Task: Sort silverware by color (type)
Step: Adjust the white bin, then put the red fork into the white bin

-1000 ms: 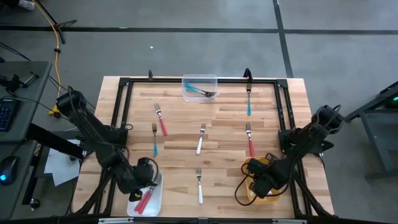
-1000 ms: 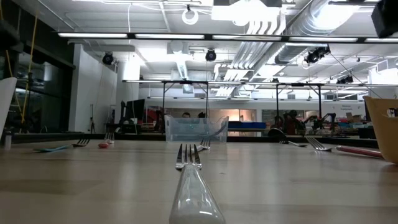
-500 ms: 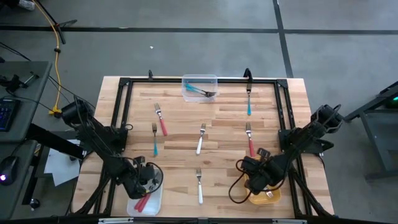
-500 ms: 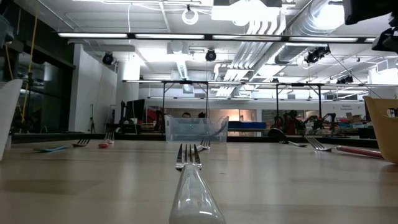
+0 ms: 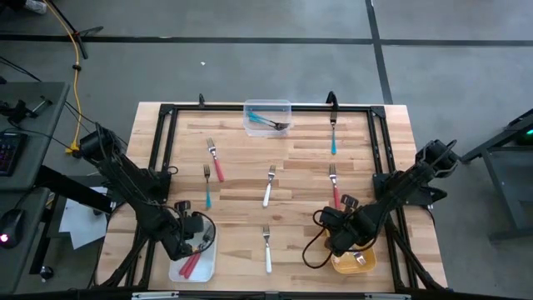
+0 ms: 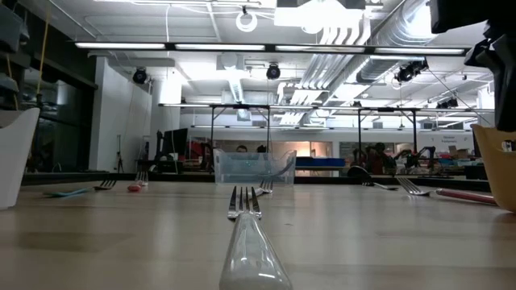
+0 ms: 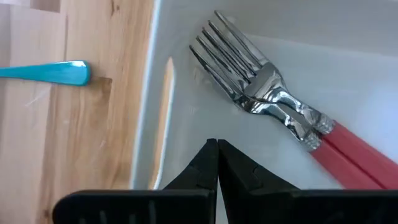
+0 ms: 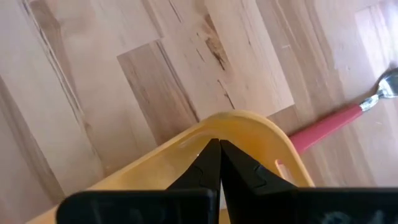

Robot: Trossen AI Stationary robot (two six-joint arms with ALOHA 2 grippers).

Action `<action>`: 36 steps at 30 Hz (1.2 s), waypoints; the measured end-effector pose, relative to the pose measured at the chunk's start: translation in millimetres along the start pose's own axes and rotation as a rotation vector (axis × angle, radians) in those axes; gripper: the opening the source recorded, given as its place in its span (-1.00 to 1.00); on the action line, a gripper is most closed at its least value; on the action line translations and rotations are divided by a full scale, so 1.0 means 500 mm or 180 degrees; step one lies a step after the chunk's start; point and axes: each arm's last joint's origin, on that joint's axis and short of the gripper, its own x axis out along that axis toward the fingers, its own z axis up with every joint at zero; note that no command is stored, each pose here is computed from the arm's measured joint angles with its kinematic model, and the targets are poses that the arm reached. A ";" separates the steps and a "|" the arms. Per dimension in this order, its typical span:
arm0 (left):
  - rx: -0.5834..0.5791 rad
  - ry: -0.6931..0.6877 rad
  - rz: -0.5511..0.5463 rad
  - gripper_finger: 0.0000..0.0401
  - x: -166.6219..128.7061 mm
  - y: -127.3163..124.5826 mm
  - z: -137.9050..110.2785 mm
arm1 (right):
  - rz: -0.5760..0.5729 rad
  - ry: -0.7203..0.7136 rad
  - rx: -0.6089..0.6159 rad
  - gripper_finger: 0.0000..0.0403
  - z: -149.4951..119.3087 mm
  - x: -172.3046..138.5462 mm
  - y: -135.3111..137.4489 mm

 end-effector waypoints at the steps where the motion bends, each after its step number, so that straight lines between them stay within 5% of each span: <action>1: -0.0008 -0.0015 -0.0025 -1.00 -0.006 0.003 0.000 | -0.0014 0.0011 -0.0033 -1.00 0.001 -0.004 0.000; 7: 0.0006 -0.0315 -0.0315 -1.00 -0.054 0.017 0.010 | -0.0273 -0.0091 -0.0137 -1.00 0.032 -0.056 -0.010; 15: 0.0555 -0.1399 -0.0720 -1.00 -0.077 0.056 0.054 | -0.0714 -0.0135 -0.0265 -1.00 0.098 -0.048 -0.094; 22: 0.0876 -0.2185 -0.1159 -1.00 -0.036 0.115 0.090 | -0.0237 -0.0477 0.0196 -1.00 0.110 0.015 -0.211; 27: 0.0862 -0.2576 -0.1171 -1.00 -0.008 0.155 0.106 | 0.0333 -0.0388 0.1020 -1.00 0.087 0.070 -0.286; 36: 0.0595 -0.2818 -0.1051 -1.00 0.009 0.202 0.124 | 0.0014 0.0069 0.1720 -0.56 0.054 0.135 -0.344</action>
